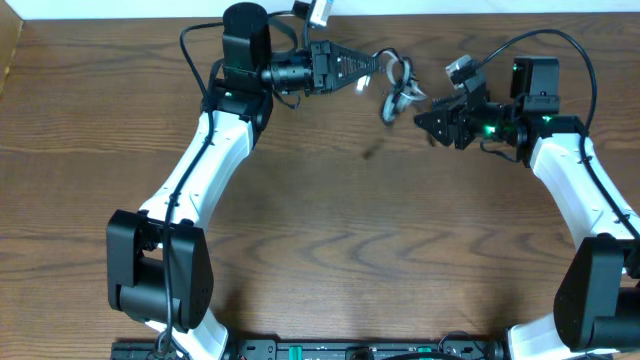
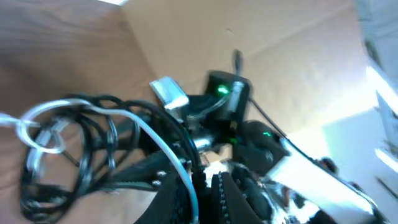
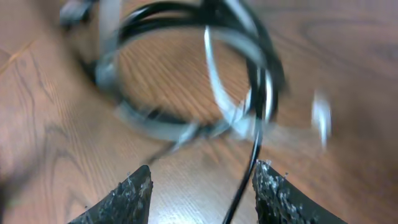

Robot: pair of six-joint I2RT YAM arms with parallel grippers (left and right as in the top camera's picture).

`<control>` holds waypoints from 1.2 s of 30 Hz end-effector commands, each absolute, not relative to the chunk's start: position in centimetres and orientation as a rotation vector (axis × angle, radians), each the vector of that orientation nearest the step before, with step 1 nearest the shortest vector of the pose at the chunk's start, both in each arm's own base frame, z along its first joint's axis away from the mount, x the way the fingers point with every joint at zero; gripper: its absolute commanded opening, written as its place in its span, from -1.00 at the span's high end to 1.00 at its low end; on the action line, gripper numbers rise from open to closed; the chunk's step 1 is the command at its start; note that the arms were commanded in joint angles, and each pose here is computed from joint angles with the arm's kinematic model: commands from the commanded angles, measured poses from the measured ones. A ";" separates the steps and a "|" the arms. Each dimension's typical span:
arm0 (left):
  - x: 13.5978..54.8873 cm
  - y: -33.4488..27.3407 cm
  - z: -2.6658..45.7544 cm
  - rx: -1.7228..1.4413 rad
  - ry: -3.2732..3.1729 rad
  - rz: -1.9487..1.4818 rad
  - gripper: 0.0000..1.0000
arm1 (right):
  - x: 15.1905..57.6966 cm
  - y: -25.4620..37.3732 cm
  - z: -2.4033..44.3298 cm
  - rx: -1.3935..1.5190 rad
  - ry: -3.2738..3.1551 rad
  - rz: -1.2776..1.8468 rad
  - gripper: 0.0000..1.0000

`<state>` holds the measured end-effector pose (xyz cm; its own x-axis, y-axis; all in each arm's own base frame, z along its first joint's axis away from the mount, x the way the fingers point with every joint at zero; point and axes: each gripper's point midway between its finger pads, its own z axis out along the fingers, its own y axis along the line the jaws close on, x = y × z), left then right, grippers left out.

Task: Untangle cables

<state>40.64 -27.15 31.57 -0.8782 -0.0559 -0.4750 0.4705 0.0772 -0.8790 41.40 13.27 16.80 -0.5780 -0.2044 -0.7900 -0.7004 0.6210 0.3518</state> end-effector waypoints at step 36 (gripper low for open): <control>36.8 -28.8 35.4 0.499 1.992 -2.092 0.85 | 44.8 19.4 20.3 -0.955 1.618 0.920 -0.07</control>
